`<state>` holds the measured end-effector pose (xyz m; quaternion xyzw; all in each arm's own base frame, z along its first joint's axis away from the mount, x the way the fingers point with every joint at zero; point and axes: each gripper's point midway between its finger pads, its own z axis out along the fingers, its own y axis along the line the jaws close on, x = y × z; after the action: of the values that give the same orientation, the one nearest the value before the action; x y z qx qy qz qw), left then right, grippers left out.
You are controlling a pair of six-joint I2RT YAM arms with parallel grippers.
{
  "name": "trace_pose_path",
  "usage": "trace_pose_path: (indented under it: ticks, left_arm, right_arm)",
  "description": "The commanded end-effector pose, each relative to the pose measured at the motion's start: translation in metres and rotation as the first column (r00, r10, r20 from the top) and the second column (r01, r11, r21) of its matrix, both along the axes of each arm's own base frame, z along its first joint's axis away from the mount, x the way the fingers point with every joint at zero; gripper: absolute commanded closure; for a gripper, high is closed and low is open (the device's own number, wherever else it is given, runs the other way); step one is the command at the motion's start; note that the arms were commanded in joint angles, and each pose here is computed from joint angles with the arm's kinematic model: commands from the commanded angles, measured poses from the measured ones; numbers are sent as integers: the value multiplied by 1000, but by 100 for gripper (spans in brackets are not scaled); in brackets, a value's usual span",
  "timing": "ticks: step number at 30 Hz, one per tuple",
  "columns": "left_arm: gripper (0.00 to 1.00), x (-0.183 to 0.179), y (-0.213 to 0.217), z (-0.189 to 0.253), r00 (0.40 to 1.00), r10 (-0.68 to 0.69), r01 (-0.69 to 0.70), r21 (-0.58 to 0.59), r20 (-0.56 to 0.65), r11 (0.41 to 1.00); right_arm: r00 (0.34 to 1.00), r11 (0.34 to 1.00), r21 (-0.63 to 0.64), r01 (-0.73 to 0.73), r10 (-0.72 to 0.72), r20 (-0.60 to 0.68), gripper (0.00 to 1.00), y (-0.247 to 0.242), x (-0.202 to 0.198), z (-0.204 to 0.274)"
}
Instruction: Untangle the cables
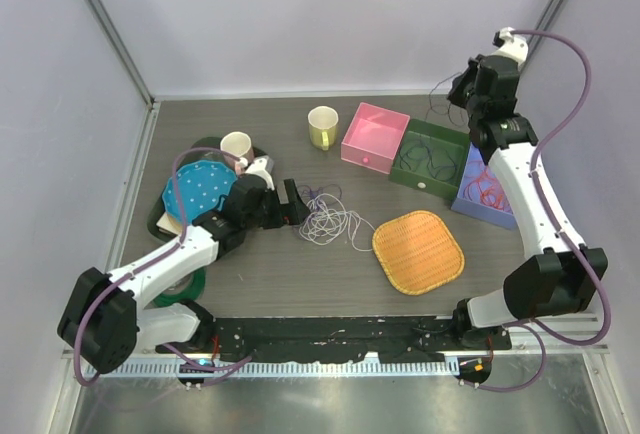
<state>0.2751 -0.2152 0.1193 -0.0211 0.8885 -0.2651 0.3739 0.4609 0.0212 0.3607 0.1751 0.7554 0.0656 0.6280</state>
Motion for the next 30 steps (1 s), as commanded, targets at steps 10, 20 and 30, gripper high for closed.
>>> trace_pose_path:
  ticks: [10,20,30]
  left_arm:
    - [0,-2,7,3,998,49,-47,-37,29,998]
    - [0,-3,5,-5,999,42,-42,-34,9,999]
    - [0,-2,-12,-10,1000,-16,14,-74,-24,997]
  right_arm:
    - [981,987,54,154,-145,-131,99,-16,21,-120]
    - [977,996,70,62,-46,-206,27,1,23,-140]
    - [816,834,45,-550,549,-180,11,128,-50,-130]
